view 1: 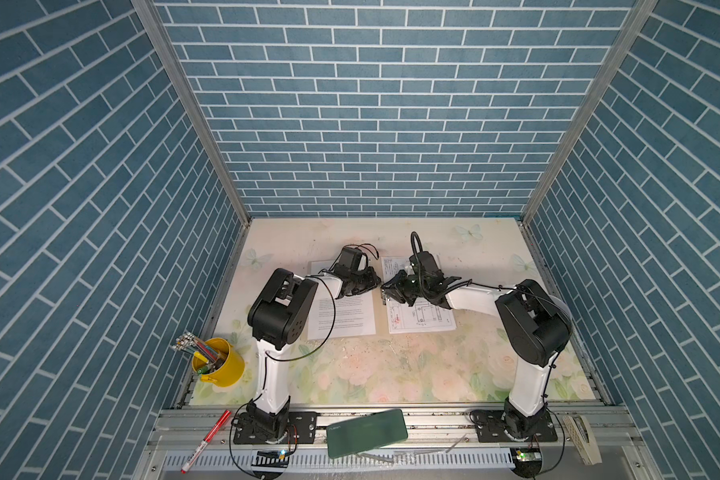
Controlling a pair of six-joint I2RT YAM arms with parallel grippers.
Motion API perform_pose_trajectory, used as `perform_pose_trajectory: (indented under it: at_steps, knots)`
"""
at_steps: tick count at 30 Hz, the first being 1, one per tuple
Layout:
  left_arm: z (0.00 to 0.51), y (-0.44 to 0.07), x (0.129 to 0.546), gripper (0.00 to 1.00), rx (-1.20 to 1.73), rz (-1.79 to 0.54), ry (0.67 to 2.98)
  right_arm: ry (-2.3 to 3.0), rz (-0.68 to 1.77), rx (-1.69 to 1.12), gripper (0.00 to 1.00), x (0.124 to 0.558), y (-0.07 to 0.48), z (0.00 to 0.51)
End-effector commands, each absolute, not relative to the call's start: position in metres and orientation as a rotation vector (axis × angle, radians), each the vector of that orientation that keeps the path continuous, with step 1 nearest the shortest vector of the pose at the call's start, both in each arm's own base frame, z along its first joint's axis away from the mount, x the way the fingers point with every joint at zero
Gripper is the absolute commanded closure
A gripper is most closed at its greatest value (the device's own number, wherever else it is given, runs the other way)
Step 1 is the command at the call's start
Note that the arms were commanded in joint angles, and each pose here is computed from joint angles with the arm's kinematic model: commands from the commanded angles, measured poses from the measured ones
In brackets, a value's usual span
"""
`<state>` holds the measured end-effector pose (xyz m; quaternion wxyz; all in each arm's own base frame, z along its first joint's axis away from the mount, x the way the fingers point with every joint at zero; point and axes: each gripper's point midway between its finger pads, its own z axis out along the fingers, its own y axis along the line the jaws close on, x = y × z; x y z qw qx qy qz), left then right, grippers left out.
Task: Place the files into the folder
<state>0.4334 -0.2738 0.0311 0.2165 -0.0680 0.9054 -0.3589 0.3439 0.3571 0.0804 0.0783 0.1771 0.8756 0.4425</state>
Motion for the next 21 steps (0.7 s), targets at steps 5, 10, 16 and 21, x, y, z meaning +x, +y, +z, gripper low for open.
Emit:
perform_pose_trajectory:
  at_steps: [5, 10, 16, 21]
  knots:
    - [0.014, -0.271, 0.431, 0.84, -0.213, -0.953, 2.544, 2.604, 1.369, 0.557, 0.75, 0.349, 0.366, 0.089]
    - [0.015, -0.271, 0.431, 0.85, -0.212, -0.953, 2.543, 2.614, 1.356, 0.558, 0.78, 0.347, 0.364, 0.084]
    - [0.016, -0.271, 0.431, 0.85, -0.211, -0.954, 2.542, 2.622, 1.341, 0.557, 0.78, 0.345, 0.362, 0.081]
    - [0.016, -0.271, 0.431, 0.86, -0.208, -0.953, 2.542, 2.627, 1.338, 0.558, 0.80, 0.345, 0.361, 0.079]
